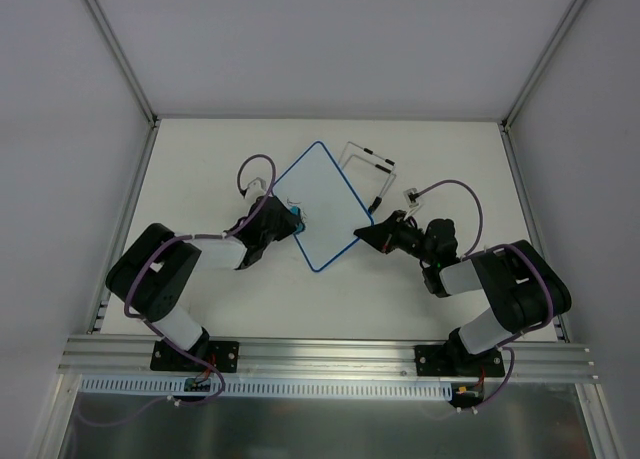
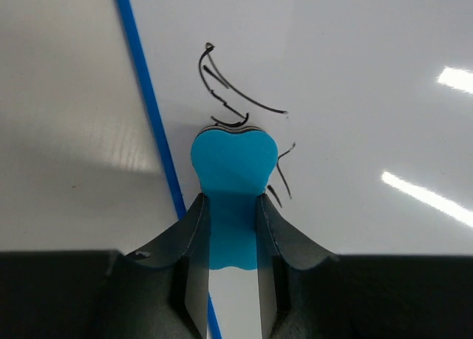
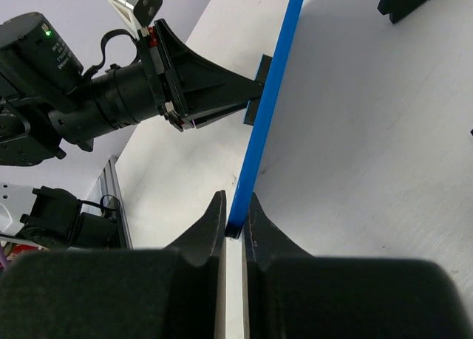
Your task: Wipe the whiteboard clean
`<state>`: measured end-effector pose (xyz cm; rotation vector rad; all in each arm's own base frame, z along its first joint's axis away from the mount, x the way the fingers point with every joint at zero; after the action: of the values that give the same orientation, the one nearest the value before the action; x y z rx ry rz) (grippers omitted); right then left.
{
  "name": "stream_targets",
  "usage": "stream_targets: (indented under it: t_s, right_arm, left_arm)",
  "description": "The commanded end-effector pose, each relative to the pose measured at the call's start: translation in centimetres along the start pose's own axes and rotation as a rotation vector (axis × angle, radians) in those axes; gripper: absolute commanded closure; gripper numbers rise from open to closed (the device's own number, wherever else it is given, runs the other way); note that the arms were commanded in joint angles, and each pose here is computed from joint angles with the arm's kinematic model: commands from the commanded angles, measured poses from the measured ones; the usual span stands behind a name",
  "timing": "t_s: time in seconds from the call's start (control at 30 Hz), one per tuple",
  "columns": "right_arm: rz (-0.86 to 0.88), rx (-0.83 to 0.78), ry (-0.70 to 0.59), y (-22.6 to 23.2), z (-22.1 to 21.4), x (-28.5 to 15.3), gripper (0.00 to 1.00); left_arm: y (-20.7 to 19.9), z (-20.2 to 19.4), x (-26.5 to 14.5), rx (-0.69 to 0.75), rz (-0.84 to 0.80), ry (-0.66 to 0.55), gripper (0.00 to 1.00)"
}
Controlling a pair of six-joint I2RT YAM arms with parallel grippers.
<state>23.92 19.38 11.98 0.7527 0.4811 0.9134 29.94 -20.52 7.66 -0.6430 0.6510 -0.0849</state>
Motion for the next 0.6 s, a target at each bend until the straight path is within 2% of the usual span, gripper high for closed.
stream_targets:
  t_s: [0.0,0.07,0.33,0.43,0.57]
  right_arm:
    - [0.341,-0.156,0.098,5.4,-0.8,-0.6,1.00]
    - [0.342,-0.152,0.101,5.4,-0.9,-0.5,1.00]
    - [0.340,-0.152,0.105,5.3,-1.0,-0.5,1.00]
    - [0.344,-0.159,0.101,5.5,-1.0,-0.5,1.00]
    - [0.338,-0.165,0.097,5.4,-1.1,-0.7,1.00]
  left_arm:
    - [-4.2,0.6,-0.2,0.043,-0.144,0.010,1.00]
    - [-4.9,0.8,-0.3,0.074,-0.153,-0.006,1.00]
    - [-6.6,1.7,0.4,0.036,-0.162,-0.024,1.00]
    - [-5.3,1.3,0.9,0.011,-0.090,-0.026,1.00]
    - [-1.7,0.5,1.3,-0.060,0.012,-0.006,1.00]
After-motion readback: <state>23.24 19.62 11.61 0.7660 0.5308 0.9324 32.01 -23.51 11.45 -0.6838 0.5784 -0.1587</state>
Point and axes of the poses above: each gripper's point midway between its finger pads, its own x axis out along the fingers, its own y axis along the line the jaws close on, z = x × y, the point moved 6 cm from there along -x, back along the fingers, and after that the axes turned 3 degrees about x, right-handed, at the moved point
